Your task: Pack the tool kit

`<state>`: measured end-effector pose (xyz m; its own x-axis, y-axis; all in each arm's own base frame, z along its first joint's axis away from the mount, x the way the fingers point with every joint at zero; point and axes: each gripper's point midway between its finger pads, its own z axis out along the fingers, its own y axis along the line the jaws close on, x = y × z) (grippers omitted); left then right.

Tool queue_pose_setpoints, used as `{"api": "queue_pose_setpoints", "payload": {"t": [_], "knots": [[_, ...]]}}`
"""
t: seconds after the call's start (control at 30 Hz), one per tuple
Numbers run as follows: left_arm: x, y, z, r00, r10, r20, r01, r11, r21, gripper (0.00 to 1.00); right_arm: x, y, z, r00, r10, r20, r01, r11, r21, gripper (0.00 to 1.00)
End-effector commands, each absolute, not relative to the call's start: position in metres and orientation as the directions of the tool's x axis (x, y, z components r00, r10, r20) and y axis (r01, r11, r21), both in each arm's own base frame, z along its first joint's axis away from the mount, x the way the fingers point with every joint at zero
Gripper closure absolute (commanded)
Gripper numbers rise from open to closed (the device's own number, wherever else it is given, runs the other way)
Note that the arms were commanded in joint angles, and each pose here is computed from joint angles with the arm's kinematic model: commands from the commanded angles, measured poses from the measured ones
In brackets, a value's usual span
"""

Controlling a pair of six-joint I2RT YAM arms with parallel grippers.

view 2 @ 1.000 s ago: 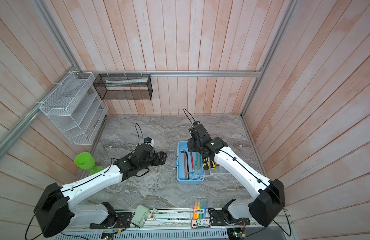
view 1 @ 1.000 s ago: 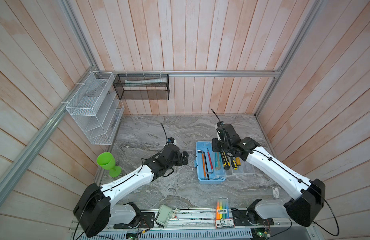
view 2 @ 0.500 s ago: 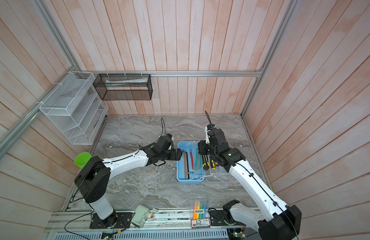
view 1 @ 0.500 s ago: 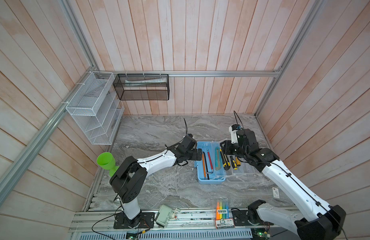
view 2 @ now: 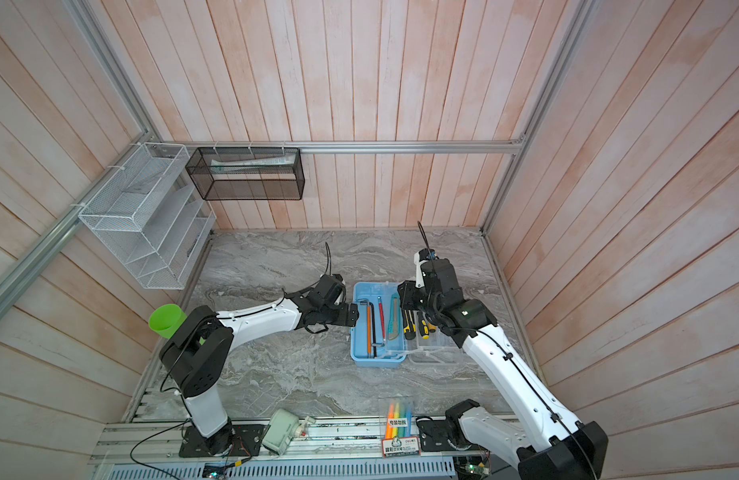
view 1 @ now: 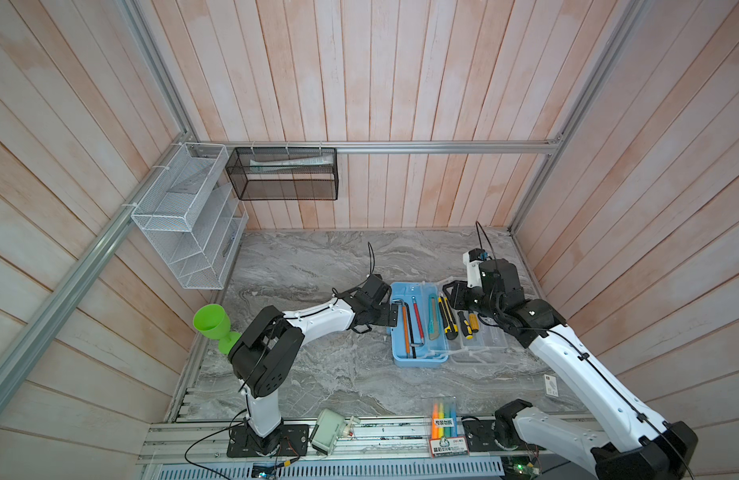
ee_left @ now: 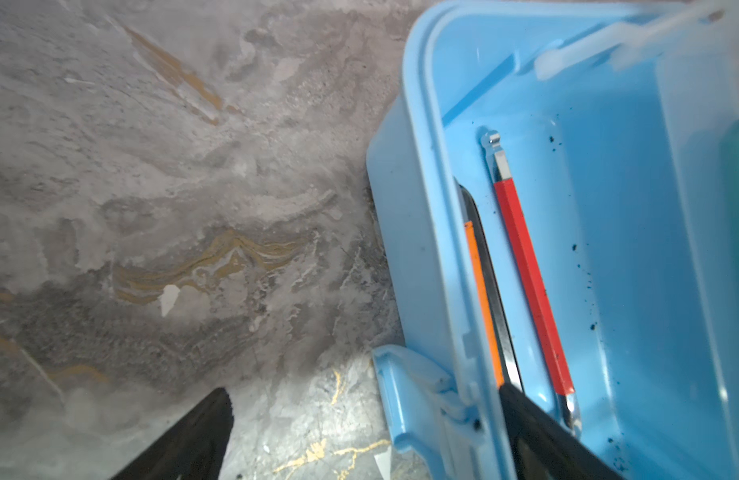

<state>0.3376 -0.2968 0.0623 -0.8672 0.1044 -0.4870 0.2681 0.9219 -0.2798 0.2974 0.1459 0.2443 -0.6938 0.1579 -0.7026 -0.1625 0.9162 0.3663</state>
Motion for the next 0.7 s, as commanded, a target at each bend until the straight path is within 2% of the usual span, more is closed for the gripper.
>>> {"api": "queue_pose_setpoints", "payload": {"t": [0.0, 0.2, 0.33, 0.6, 0.67], "knots": [[0.333, -0.241, 0.048, -0.89, 0.08, -0.45, 0.184, 0.964, -0.192, 0.0, 0.293, 0.138, 0.239, -0.713, 0.182, -0.677, -0.139, 0.91, 0.391, 0.65], [0.325, -0.189, 0.044, -0.896, 0.001, -0.445, 0.086, 0.981, -0.172, 0.02, 0.297, 0.121, 0.235, -0.728, 0.229, -0.646, -0.099, 0.898, 0.429, 0.65], [0.328, -0.166, 0.054, -0.885, -0.045, -0.463, 0.041, 0.984, -0.174, 0.04, 0.3, 0.099, 0.22, -0.754, 0.278, -0.596, -0.015, 0.899, 0.437, 0.64], [0.349, -0.17, 0.139, -0.768, -0.117, -0.63, 0.085, 0.956, -0.281, 0.0, 0.298, 0.077, 0.176, -0.764, 0.384, -0.519, 0.098, 0.863, 0.495, 0.66], [0.349, -0.163, 0.15, -0.742, -0.146, -0.654, 0.071, 0.954, -0.293, 0.0, 0.296, 0.078, 0.157, -0.784, 0.386, -0.487, 0.111, 0.859, 0.501, 0.7]]}}
